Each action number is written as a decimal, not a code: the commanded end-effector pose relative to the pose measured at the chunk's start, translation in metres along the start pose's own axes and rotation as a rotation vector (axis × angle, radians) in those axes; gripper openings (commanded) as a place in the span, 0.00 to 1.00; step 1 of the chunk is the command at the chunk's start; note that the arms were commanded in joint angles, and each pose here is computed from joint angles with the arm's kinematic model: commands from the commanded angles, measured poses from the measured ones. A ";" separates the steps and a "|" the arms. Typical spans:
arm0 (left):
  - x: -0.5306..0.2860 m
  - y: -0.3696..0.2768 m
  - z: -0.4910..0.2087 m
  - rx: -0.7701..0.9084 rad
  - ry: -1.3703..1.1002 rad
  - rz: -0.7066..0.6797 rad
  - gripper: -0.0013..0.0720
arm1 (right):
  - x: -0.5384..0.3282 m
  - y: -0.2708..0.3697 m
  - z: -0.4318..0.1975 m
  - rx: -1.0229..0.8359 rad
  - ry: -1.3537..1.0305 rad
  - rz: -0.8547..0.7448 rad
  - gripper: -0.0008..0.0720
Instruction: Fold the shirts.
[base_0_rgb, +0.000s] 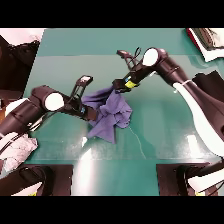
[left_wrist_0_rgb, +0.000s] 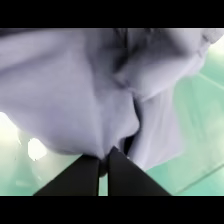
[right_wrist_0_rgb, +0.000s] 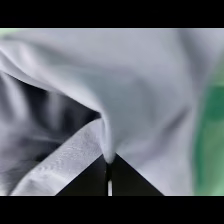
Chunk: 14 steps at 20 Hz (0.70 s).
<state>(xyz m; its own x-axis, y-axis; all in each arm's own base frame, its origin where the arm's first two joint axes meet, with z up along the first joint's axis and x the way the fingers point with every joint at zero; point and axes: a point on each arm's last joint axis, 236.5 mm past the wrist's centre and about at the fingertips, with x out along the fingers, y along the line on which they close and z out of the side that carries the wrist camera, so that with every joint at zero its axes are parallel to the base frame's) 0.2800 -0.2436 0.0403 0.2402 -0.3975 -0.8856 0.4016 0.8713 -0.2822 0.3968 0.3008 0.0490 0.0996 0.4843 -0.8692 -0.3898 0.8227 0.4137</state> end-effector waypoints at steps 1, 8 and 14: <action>-0.056 0.017 0.028 0.085 -0.123 0.119 0.06 | -0.075 -0.047 0.004 -0.055 -0.098 -0.233 0.03; -0.264 -0.024 0.082 0.184 -0.548 0.106 0.06 | -0.285 -0.033 -0.028 -0.045 -0.514 -0.299 0.03; -0.397 -0.070 0.081 0.224 -0.842 -0.039 0.06 | -0.389 0.014 -0.076 -0.124 -0.815 -0.319 0.03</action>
<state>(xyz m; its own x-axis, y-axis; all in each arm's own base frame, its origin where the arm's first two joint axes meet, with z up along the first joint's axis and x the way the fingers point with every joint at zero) 0.2578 -0.1776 0.3863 0.7463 -0.5206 -0.4148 0.5194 0.8451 -0.1263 0.3167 0.1168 0.3284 0.7358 0.3451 -0.5827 -0.3311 0.9339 0.1350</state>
